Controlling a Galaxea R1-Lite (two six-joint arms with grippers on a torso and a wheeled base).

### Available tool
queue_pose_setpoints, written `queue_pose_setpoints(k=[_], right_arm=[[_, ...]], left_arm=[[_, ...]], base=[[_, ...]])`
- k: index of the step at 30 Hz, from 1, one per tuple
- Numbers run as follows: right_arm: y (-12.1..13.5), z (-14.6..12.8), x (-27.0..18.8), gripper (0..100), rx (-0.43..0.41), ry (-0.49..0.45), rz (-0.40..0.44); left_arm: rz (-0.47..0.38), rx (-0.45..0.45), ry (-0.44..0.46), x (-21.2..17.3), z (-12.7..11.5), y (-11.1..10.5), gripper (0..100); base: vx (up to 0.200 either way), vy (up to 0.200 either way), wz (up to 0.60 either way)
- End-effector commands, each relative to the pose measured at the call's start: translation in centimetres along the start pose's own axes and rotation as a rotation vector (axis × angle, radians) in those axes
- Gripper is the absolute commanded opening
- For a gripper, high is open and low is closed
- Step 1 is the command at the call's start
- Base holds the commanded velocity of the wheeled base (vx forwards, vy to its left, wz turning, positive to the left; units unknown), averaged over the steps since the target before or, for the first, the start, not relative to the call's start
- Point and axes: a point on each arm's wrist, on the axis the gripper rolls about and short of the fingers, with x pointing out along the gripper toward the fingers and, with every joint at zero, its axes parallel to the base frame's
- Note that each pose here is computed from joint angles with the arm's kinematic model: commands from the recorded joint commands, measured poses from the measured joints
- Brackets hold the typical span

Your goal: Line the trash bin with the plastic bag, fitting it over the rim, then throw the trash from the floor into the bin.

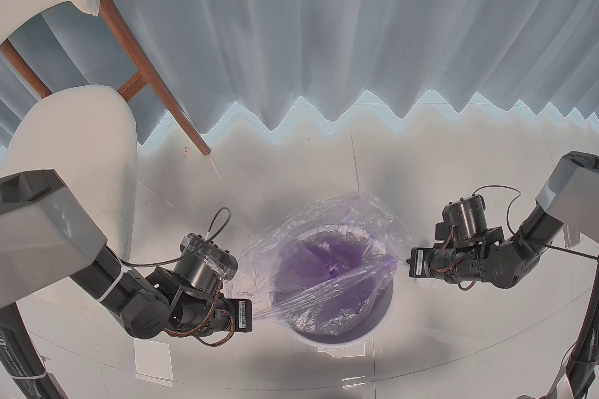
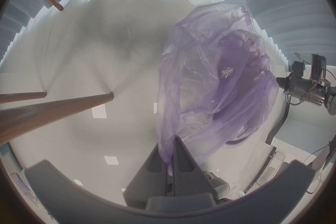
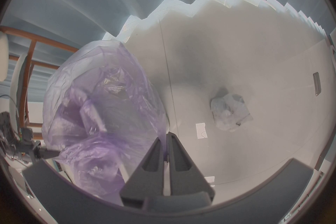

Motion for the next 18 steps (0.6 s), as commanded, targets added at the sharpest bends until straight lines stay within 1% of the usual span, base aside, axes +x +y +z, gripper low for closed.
queue_pose_setpoints(k=[1,4,8,13,18], right_arm=[[-0.5,-2.0,-1.7,0,-0.028,0.023,0.017],[-0.9,-3.2,-2.1,0,-0.036,0.024,0.021],[-0.9,-5.1,-2.8,0,-0.051,0.029,0.045],[-0.7,-7.5,-3.8,0,-0.090,0.050,0.077],[-0.8,-8.2,-4.1,0,-0.126,0.054,0.095]], left_arm=[[0.008,0.025,0.039,-0.3,-1.2,0.5,0],[0.010,0.083,0.084,-0.6,-2.6,1.0,0],[0.011,0.159,0.106,-1.2,-3.9,1.5,0],[0.011,0.230,0.117,-1.3,-4.5,1.9,0],[0.010,0.254,0.123,-1.1,-4.6,1.8,0]], base=[[0.000,0.000,0.00],[0.000,0.000,0.00],[0.000,0.000,0.00],[0.000,0.000,0.00],[0.000,0.000,0.00]])
